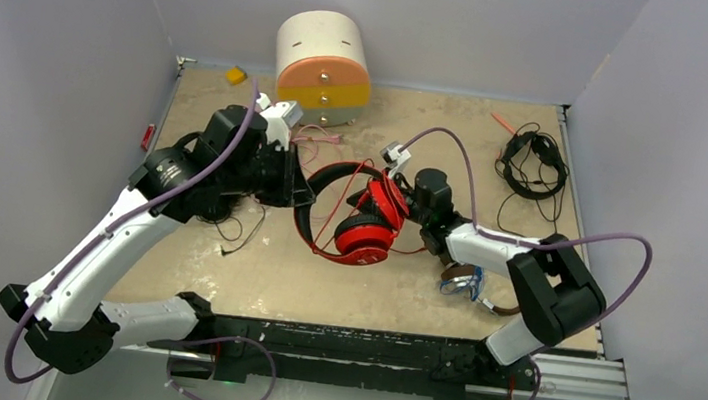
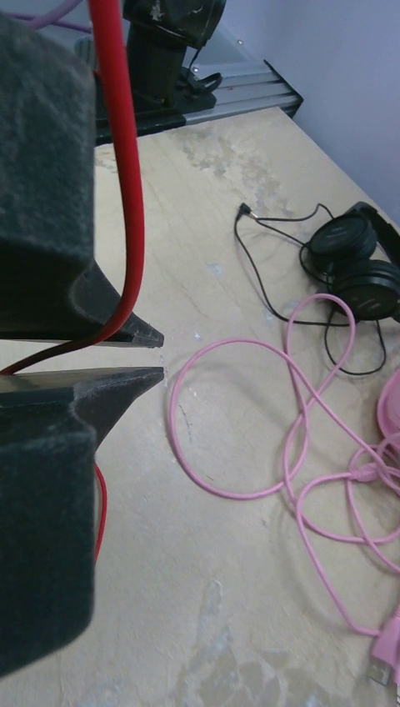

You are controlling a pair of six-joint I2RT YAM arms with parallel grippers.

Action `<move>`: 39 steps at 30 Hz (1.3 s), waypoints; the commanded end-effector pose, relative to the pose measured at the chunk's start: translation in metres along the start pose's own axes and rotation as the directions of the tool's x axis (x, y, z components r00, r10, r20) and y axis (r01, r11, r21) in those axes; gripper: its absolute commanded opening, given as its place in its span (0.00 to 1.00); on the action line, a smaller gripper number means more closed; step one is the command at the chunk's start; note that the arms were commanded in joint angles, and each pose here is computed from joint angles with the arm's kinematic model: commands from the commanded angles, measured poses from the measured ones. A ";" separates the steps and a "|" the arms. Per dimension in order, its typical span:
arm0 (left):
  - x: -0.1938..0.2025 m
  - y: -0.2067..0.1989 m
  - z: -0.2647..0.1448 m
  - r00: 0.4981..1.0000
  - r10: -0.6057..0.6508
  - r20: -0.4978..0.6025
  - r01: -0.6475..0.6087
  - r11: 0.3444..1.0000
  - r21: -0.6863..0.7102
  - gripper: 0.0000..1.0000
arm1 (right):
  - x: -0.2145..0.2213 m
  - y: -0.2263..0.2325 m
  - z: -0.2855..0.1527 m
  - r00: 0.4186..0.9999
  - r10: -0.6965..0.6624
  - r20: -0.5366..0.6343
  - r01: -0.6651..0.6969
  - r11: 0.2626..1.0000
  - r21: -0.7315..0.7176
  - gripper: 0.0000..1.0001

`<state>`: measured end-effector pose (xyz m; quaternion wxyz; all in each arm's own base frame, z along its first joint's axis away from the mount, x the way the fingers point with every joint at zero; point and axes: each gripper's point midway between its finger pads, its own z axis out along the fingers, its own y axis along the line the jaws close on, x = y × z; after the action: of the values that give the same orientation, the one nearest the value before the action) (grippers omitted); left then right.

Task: Wrap the headphones
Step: Wrap the headphones cable around the headphones.

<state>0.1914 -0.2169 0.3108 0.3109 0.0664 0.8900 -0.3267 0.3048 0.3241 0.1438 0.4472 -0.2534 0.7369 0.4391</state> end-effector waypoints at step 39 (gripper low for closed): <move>-0.168 0.048 -0.001 0.859 -0.251 0.447 0.358 0.918 -0.172 0.00 | 0.067 0.159 -0.022 0.987 -0.161 -0.016 0.152 0.955 -0.255 0.03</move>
<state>0.3175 -0.1726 0.3519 0.3804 -0.1211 0.8842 -0.2426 0.1477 0.3718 0.1337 0.4071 -0.3570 0.6810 0.4929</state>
